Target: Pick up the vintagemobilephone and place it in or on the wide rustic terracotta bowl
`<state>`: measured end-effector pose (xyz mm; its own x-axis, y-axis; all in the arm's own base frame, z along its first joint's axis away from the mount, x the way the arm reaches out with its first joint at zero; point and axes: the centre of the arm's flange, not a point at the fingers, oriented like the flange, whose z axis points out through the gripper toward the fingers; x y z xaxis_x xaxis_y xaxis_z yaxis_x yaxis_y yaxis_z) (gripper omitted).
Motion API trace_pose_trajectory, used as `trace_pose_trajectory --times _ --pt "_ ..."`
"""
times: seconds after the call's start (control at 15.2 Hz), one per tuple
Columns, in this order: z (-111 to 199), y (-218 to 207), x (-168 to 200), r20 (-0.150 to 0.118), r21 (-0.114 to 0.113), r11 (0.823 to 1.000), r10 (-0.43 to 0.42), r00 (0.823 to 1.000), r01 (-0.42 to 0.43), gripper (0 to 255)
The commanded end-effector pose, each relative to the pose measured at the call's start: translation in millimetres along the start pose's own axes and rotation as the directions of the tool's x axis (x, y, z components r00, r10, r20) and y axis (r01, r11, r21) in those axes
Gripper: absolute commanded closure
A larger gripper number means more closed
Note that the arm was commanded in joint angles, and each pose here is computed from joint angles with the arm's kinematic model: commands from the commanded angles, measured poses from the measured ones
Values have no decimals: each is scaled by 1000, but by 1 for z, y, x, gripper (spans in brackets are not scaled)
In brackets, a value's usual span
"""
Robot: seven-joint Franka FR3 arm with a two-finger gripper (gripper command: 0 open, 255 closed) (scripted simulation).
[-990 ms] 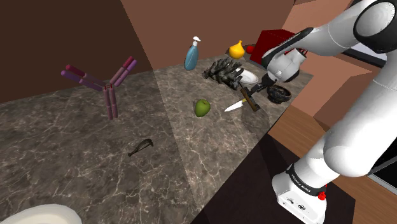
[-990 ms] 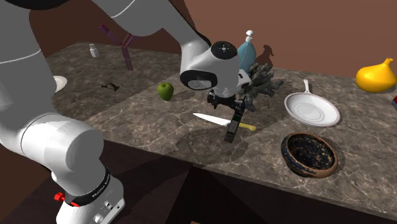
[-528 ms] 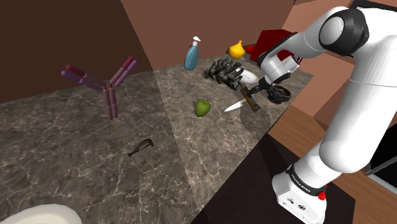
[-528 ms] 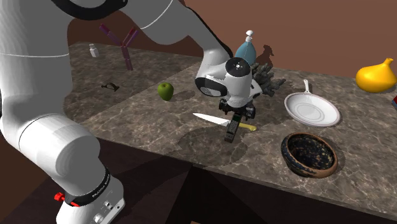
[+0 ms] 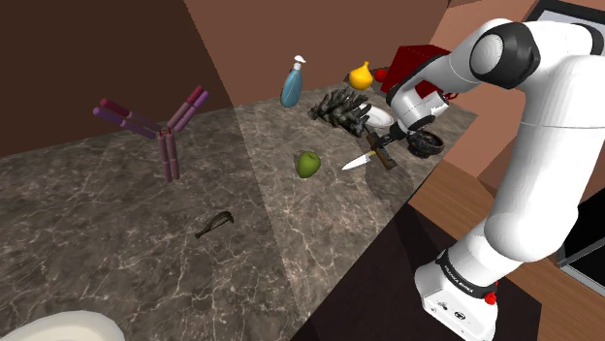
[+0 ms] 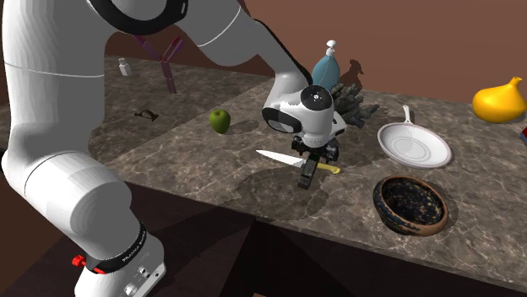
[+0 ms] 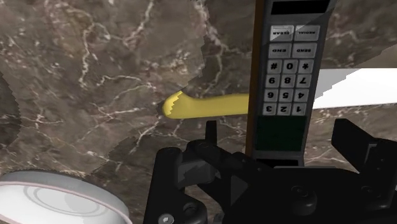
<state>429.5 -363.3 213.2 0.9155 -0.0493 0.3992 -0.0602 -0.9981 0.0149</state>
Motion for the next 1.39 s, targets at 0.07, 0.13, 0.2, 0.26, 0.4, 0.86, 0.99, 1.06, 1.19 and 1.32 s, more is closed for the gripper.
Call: trace_pose_trajectory --times 0.07,0.13,0.2,0.26,0.4,0.86,0.99,1.06,1.19,1.32 --pt "0 0 0 0 0 1000 0 1000 0 0" --pt "0 0 0 0 0 1000 0 1000 0 0" --pt "0 0 0 0 0 1000 0 1000 0 0" --pt "0 0 0 0 0 1000 0 1000 0 255" --pt "0 0 0 0 0 1000 0 1000 0 255" --pt "0 0 0 0 0 1000 0 1000 0 255" --pt "-9 0 4 0 0 1000 0 1000 0 255" --pt "-14 0 6 0 0 1000 0 1000 0 255" --pt "-24 0 10 0 0 1000 0 1000 0 255" --pt "-33 1 15 0 0 1000 0 1000 0 255"
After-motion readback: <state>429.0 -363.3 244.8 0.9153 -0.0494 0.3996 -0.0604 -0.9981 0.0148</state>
